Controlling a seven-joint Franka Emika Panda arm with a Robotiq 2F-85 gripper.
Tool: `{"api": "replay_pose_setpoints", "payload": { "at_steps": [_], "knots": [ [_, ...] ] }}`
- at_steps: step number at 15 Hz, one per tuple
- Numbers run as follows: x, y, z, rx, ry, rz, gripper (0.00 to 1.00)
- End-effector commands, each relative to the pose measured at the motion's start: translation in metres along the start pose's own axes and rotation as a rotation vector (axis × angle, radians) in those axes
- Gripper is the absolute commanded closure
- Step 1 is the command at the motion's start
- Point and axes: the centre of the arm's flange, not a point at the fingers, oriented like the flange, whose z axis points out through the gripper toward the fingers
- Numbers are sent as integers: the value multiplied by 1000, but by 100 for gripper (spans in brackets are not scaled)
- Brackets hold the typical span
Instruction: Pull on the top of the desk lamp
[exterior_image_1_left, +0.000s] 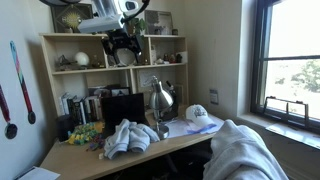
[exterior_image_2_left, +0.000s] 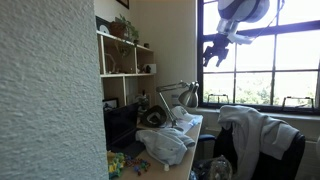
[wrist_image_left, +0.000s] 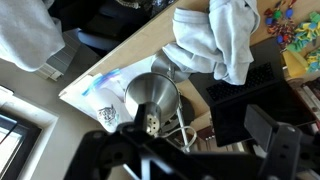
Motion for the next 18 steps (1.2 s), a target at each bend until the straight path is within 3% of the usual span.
{"api": "replay_pose_setpoints", "payload": {
  "at_steps": [1, 18],
  "knots": [
    [35, 16, 18, 0, 1, -10, 0],
    [98, 68, 122, 51, -5, -61, 0]
  ]
}}
